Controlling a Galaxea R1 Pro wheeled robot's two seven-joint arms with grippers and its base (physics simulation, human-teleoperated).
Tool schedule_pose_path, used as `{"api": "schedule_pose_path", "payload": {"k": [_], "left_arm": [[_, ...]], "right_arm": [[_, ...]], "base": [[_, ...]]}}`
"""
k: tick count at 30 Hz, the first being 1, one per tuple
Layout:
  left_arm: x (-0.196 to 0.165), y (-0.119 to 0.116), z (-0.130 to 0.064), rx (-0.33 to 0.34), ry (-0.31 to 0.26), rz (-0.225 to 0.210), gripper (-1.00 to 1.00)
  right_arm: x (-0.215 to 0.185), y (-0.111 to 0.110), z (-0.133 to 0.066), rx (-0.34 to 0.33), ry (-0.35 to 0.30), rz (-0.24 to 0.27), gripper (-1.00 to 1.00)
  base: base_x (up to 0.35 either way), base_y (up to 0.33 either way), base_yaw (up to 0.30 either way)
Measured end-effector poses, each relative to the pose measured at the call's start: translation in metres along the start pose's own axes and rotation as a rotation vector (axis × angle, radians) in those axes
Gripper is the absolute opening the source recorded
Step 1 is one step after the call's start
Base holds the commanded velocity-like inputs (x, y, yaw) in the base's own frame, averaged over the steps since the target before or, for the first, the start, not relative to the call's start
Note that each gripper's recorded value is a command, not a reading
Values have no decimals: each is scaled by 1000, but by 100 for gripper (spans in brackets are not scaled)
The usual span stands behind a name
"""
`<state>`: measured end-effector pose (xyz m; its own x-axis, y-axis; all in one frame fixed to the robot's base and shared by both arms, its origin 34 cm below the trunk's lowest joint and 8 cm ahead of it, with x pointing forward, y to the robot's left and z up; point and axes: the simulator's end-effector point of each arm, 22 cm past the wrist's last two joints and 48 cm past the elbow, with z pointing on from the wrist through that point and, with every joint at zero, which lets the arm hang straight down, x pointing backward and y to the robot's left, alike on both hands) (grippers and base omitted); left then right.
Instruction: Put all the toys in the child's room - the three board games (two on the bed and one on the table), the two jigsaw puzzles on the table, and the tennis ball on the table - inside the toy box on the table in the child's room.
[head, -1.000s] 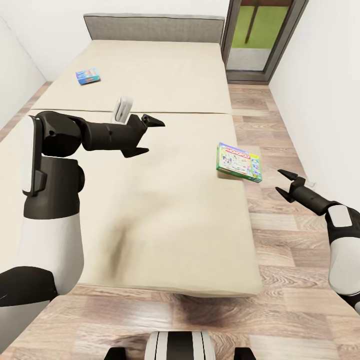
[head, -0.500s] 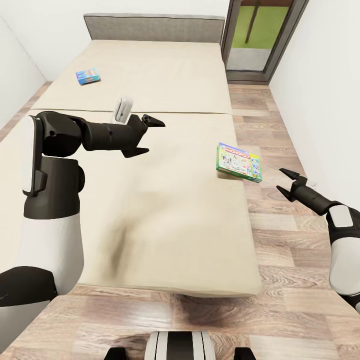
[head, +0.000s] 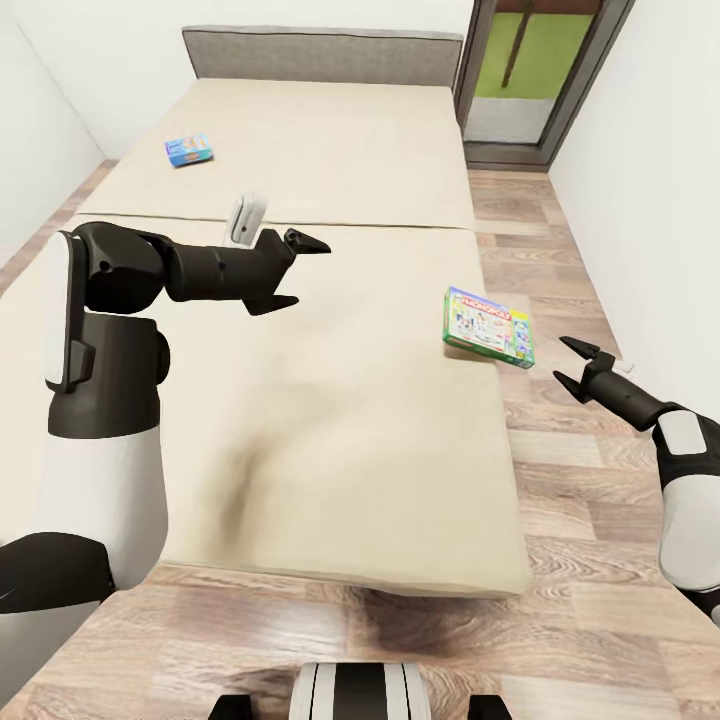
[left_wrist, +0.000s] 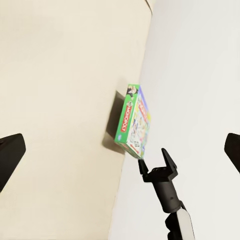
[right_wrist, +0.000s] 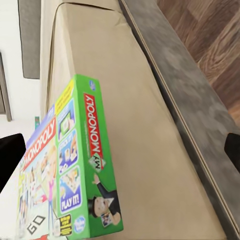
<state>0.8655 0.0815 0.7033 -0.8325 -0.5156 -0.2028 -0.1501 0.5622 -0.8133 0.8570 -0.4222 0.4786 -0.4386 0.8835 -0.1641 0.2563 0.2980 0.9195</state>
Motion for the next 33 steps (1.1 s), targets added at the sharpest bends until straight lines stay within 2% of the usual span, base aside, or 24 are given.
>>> {"api": "schedule_pose_path", "payload": {"k": [11, 33], "left_arm": [[1, -1, 0, 1, 1, 0, 100], [2, -2, 1, 5, 4, -1, 100]], "right_arm": [[1, -1, 0, 0, 1, 2, 100], [0, -2, -1, 4, 1, 4, 100]], "base": [[0, 0, 85], [0, 0, 11]]}}
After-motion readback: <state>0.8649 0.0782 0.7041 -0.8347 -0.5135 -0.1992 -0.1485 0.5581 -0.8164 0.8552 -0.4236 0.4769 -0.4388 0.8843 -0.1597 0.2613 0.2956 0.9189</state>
